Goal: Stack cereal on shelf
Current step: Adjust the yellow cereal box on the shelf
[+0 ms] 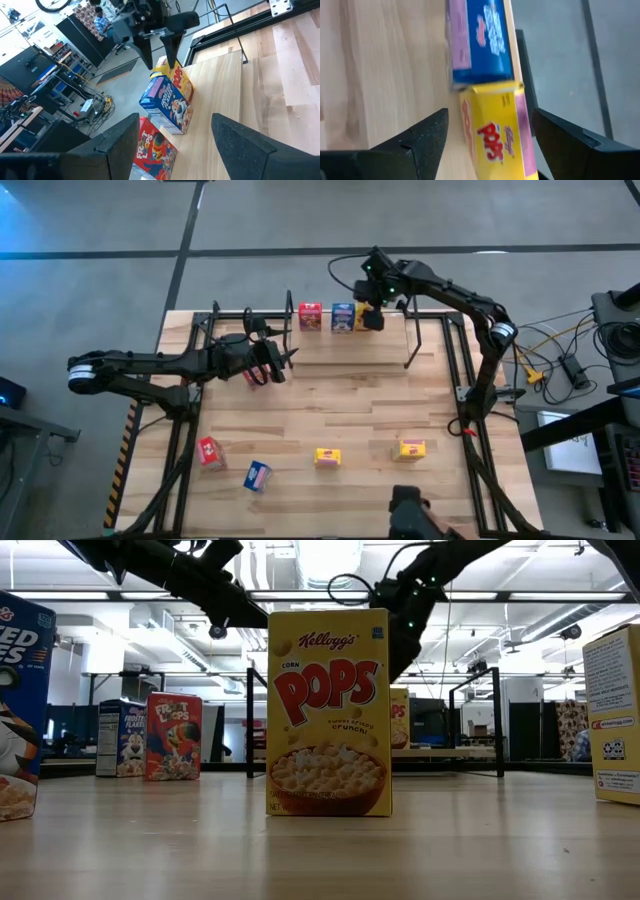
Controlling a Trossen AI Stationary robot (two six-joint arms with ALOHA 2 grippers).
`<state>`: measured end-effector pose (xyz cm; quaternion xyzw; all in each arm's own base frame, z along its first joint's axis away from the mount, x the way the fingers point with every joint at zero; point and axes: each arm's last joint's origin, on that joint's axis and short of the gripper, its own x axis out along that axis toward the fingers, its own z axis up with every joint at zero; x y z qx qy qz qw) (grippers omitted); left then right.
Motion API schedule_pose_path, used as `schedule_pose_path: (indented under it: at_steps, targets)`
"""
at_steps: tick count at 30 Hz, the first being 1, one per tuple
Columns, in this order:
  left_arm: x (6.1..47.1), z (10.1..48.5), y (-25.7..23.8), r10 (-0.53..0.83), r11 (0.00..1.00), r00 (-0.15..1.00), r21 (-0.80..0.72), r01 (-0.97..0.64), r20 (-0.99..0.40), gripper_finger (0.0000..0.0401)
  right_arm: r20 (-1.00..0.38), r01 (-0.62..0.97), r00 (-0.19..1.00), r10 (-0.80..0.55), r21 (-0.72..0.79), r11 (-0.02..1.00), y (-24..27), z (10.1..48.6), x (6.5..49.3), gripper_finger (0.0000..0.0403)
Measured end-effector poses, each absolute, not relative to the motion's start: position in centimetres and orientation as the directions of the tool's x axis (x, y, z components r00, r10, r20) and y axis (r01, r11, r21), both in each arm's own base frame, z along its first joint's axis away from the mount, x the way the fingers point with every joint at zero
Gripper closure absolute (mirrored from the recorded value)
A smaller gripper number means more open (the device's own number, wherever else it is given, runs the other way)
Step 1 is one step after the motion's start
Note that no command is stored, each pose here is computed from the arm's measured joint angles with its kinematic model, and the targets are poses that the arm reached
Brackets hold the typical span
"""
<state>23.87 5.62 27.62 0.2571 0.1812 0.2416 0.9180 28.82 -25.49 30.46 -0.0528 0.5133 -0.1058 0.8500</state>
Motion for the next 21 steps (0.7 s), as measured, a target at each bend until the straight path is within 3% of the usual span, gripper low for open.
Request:
schedule_pose_path:
  at_steps: [21]
  targets:
    - [23.88, 27.62, 5.62, 0.535, 0.752, 0.818, 0.559, -0.349, -0.209, 0.017, -0.87, 0.154, 0.425, -0.251, -0.204, 0.967, -26.31, 29.81, 28.29, 0.0138]
